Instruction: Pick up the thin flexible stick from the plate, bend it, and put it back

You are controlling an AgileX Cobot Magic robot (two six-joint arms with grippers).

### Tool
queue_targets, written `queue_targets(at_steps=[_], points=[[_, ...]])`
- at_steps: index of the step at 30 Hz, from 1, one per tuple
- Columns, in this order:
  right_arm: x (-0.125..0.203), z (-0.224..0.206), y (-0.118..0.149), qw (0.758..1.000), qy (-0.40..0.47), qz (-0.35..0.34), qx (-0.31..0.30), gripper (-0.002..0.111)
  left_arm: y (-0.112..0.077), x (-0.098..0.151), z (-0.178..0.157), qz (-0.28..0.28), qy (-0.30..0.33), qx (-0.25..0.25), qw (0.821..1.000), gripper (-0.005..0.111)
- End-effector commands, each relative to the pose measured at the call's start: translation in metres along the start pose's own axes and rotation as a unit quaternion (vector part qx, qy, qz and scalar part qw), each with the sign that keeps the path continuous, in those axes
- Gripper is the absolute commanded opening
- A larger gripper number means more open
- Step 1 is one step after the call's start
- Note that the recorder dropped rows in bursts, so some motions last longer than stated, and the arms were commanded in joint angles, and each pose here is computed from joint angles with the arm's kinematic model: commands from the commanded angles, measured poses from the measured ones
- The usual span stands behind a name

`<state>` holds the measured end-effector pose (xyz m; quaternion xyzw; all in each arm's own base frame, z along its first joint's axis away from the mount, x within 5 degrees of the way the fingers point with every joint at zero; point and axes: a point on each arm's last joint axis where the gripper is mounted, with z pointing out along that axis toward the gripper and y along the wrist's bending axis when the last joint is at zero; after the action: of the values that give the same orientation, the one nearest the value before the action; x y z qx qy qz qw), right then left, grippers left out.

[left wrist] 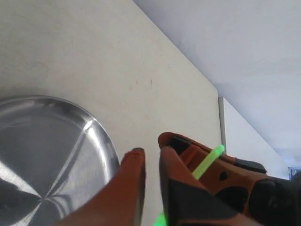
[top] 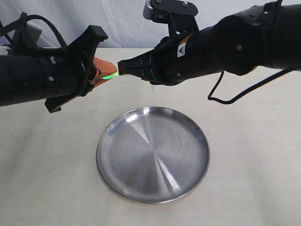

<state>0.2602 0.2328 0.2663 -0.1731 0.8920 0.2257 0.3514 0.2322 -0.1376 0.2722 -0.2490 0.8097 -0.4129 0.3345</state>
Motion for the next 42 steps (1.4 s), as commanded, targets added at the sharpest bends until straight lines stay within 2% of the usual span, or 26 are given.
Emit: queue_targets(at_steps=[1, 4, 7, 15, 24, 37, 42], points=[[-0.007, -0.014, 0.001, 0.999, -0.017, -0.035, 0.002, 0.000, 0.000, 0.008, 0.003, 0.013, 0.029, 0.008, 0.999, 0.036], [-0.005, -0.015, 0.000, 0.999, -0.005, -0.038, 0.006, 0.000, -0.001, 0.008, 0.003, 0.010, 0.031, 0.011, 0.999, 0.053], [-0.003, -0.014, 0.000, 0.999, 0.001, -0.038, 0.008, 0.000, -0.005, 0.007, 0.003, 0.009, 0.035, 0.020, 0.999, 0.059], [0.005, -0.013, -0.004, 0.998, 0.035, -0.053, 0.024, 0.000, -0.016, -0.001, -0.008, 0.037, 0.003, 0.034, 0.999, 0.059], [0.018, -0.010, -0.010, 0.995, 0.072, -0.059, 0.039, -0.001, -0.010, -0.006, -0.008, 0.097, -0.026, 0.009, 0.995, 0.059], [0.036, -0.009, -0.019, 0.979, 0.169, -0.087, 0.079, -0.001, 0.011, -0.052, -0.021, 0.069, -0.121, -0.036, 0.990, 0.059], [0.049, 0.004, -0.022, 0.967, 0.223, -0.097, 0.074, -0.001, 0.014, -0.058, -0.024, 0.080, -0.125, -0.039, 0.988, 0.059]])
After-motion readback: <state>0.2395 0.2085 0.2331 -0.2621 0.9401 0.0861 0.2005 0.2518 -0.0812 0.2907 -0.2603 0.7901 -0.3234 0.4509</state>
